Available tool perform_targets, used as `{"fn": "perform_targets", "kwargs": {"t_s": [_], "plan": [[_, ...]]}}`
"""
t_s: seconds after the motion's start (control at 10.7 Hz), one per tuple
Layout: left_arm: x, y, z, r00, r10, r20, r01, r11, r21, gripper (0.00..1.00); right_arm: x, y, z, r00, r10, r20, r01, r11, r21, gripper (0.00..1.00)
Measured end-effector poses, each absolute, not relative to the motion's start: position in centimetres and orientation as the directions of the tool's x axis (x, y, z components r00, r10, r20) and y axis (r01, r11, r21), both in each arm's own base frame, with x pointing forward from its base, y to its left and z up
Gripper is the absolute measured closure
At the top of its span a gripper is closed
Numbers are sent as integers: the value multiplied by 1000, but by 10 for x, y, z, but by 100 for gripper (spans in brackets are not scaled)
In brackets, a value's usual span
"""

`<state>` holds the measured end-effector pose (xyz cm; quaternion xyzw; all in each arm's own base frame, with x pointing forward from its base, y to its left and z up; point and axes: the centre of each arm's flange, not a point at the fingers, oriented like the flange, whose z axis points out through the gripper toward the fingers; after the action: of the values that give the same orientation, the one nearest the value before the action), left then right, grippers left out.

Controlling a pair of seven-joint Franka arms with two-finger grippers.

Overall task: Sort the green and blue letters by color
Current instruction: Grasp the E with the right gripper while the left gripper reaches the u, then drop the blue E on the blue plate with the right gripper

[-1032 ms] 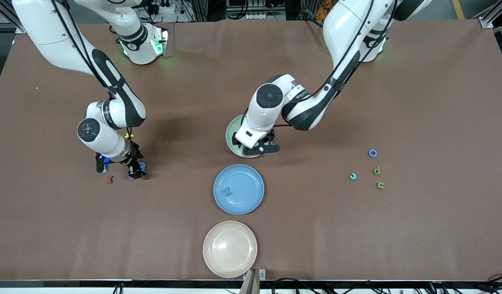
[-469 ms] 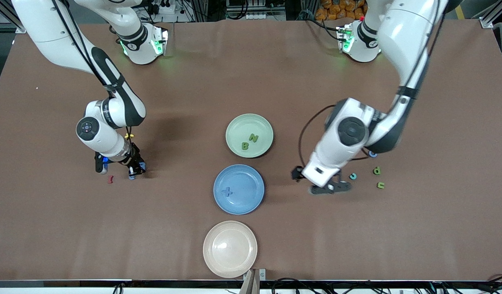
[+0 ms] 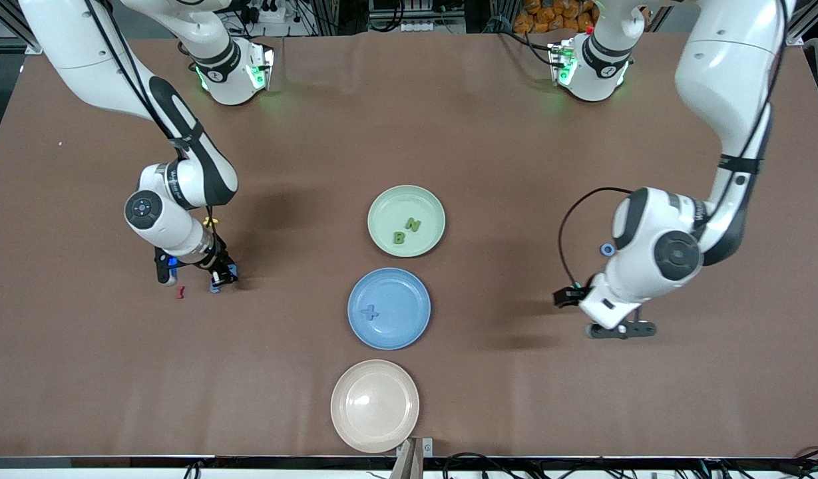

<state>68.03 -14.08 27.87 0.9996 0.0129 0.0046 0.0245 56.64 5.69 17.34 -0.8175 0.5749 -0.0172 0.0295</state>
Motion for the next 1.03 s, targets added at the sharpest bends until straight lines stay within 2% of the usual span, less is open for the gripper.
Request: {"fn": "perform_targets", "kwargs": {"t_s": [0.38, 0.66, 0.94, 1.03], "plan": [[676, -76, 251, 999, 33, -28, 33, -999, -10, 0, 597, 71, 204, 498, -867, 5, -866, -497, -62, 58], [662, -48, 220, 1000, -9, 21, -8, -999, -36, 2, 627, 118, 248, 553, -833, 10, -827, -551, -112, 58], [655, -24, 208, 998, -48, 31, -46, -997, -58, 4, 637, 177, 265, 620, -784, 24, -771, -615, -163, 58], [654, -16, 206, 998, -58, 27, -56, -997, -59, 8, 639, 203, 267, 647, -762, 29, -746, -640, -182, 58]]}}
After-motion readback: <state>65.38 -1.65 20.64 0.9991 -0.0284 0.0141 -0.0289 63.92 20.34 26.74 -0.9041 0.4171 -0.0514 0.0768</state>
